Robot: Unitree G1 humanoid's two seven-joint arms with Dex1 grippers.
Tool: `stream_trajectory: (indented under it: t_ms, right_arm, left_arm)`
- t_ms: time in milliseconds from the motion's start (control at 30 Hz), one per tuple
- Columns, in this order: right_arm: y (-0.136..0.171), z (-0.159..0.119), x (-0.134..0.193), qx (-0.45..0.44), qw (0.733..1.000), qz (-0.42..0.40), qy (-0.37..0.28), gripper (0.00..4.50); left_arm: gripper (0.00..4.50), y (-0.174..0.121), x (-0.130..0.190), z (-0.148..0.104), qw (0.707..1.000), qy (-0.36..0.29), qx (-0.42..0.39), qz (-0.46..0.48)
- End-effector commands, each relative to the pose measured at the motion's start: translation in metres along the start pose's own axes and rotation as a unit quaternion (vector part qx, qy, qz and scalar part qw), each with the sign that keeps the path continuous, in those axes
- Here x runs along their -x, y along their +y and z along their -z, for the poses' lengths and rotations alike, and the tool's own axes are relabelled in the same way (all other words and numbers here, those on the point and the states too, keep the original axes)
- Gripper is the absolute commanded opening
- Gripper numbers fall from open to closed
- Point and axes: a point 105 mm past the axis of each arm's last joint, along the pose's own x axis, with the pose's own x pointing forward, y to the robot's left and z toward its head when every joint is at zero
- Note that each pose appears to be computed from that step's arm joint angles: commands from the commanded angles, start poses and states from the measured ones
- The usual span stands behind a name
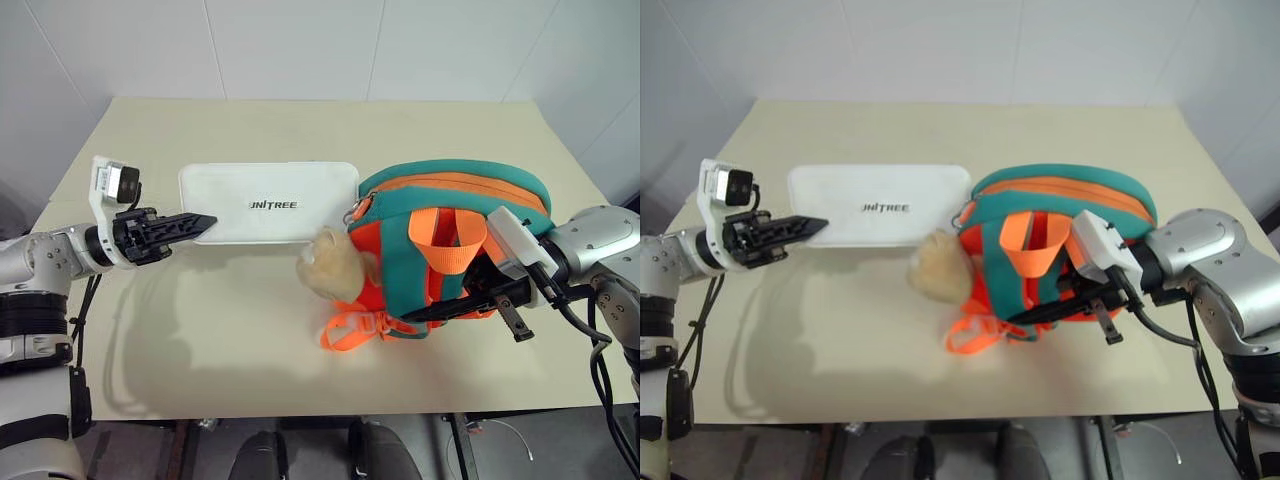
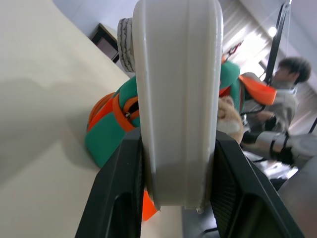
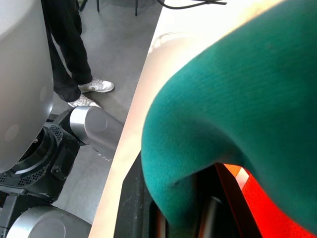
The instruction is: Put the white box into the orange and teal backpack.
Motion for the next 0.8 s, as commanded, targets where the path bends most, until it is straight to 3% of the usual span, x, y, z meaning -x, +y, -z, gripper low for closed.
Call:
stream_trajectory:
  t_ms: [33,533,800]
  right_arm:
    - [-0.001,-0.006,-0.001,0.018,1.000,0.000,0.000,0.56]
    - [-0.003,-0.004,0.000,0.014,1.000,0.008,0.000,0.56]
    - [-0.007,-0.003,-0.001,0.014,1.000,0.009,-0.002,0.56]
  left_arm:
    - [1.38,-0.002,-0.008,-0.004,0.998,0.037,-0.059,0.008]
    - [1.38,-0.018,0.001,-0.008,0.982,0.123,-0.141,0.021]
    - [3.89,-0.030,0.001,-0.017,0.961,0.146,-0.234,0.027]
